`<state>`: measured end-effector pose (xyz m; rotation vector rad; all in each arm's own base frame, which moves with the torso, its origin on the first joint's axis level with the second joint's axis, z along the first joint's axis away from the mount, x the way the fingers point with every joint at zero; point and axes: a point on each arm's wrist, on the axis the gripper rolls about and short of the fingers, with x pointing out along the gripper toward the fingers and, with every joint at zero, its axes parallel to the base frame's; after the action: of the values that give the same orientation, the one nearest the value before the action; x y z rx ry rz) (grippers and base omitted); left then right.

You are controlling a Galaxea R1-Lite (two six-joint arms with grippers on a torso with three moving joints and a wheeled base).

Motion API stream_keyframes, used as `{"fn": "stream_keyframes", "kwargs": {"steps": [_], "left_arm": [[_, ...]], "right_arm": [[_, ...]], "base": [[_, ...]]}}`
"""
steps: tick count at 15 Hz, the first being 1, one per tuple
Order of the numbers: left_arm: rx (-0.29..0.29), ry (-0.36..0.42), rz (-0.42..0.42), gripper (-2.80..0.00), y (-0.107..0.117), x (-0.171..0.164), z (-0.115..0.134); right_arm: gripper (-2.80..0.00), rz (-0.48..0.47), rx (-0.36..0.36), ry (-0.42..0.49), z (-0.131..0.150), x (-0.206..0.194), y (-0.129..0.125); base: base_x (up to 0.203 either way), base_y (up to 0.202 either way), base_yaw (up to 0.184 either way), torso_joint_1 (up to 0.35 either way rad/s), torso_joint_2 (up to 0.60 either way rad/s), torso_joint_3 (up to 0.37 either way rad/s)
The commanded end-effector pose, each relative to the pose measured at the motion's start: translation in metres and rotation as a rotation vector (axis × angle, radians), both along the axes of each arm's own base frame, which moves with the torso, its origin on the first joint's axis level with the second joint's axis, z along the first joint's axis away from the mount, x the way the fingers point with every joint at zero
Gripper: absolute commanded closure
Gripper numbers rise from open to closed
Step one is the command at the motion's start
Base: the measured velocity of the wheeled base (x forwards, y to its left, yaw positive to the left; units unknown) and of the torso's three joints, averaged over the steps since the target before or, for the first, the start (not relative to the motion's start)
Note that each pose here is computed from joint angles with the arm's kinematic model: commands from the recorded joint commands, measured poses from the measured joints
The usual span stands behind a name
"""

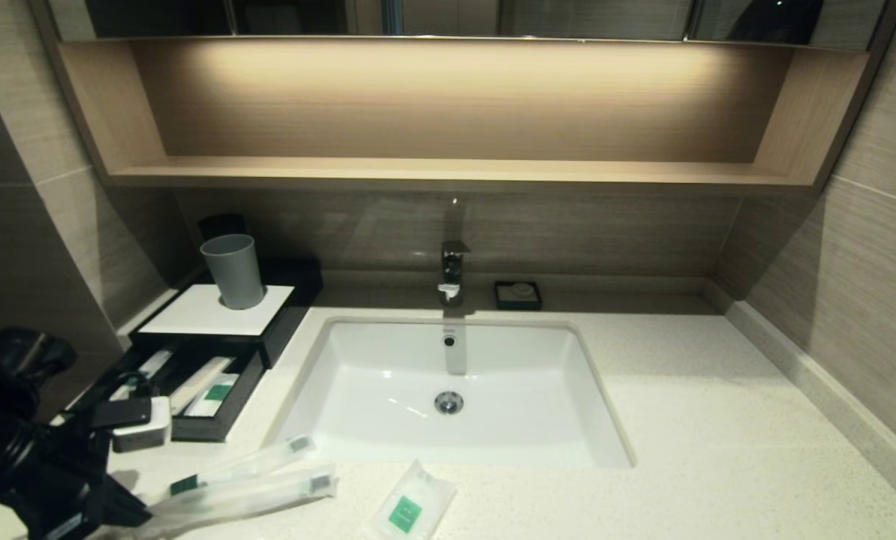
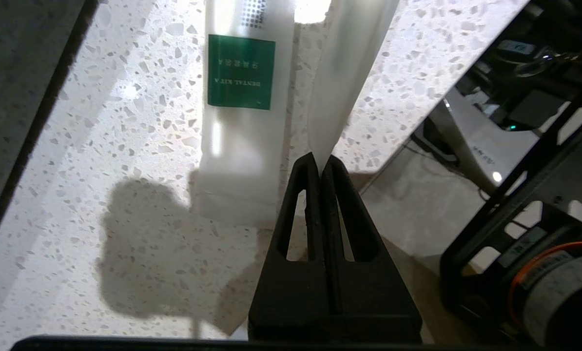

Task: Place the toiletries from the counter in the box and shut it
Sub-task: Pick up the bathroom toiletry

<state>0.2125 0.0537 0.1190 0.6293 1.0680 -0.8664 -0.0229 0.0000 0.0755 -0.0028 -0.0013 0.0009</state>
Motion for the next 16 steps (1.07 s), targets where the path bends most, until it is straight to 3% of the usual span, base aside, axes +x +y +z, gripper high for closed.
{"fn": "stream_keyframes", "kwargs": {"steps": [1,5,16], "left_arm": [[-0.044,0.011,0.018,0.0,0.004,-0.003,0.011],[-0.106,0.044,0.071,0.0,0.014,-0.006,0.029],[-0.191,0.109,0.248,0.0,0.045,-0.008,0.067]], "right_arm": [[0.0,0.001,0.0,0.001,0.0,0.0,0.0],[0.0,0.001,0.0,0.001,0.0,0.0,0.0],[0.0,0.001,0.0,0.003,0.0,0.0,0.0]], "base": [[0.0,0.0,0.0,0.0,0.0,0.0],[0.0,0.0,0.0,0.0,0.0,0.0],[0.0,0.0,0.0,0.0,0.0,0.0]]}}
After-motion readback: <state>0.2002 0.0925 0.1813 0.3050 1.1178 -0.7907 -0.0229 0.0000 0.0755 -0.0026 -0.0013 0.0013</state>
